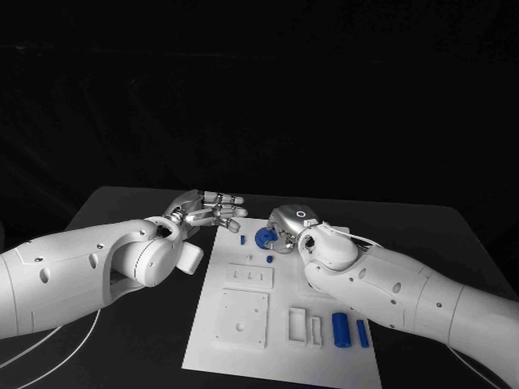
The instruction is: Assemble the parts on the task board
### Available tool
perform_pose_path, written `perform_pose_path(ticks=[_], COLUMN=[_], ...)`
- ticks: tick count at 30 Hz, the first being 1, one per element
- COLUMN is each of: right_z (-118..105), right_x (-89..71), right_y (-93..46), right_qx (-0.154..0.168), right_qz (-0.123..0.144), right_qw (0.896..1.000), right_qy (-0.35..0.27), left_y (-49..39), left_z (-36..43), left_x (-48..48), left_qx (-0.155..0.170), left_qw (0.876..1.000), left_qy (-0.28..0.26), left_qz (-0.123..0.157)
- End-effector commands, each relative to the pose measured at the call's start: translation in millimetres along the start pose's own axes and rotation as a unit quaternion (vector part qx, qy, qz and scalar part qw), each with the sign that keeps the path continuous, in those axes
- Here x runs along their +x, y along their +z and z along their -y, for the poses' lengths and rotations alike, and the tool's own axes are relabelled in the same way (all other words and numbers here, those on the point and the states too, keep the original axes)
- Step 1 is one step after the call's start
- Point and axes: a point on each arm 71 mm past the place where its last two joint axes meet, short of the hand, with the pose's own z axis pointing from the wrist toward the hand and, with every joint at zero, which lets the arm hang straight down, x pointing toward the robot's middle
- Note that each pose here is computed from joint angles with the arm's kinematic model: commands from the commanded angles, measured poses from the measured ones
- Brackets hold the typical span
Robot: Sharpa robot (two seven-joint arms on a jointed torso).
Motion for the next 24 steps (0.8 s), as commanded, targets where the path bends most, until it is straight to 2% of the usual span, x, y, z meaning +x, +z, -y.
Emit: perform_pose_path(ticks=[1,24], right_z=[0.8,-0.2], right_x=[1.9,4.7], right_y=[-0.2,3.9], right_qx=[0.006,0.010], right_qz=[0.000,0.000], right_qw=[1.000,1.000], right_qy=[-0.011,-0.007], left_y=[0.8,1.8], left_z=[2.1,2.1], left_x=[2.0,3.6], left_qx=[0.004,0.003], left_qw=[1.000,1.000], left_qy=[0.000,0.000], left_qz=[-0.007,-0.010])
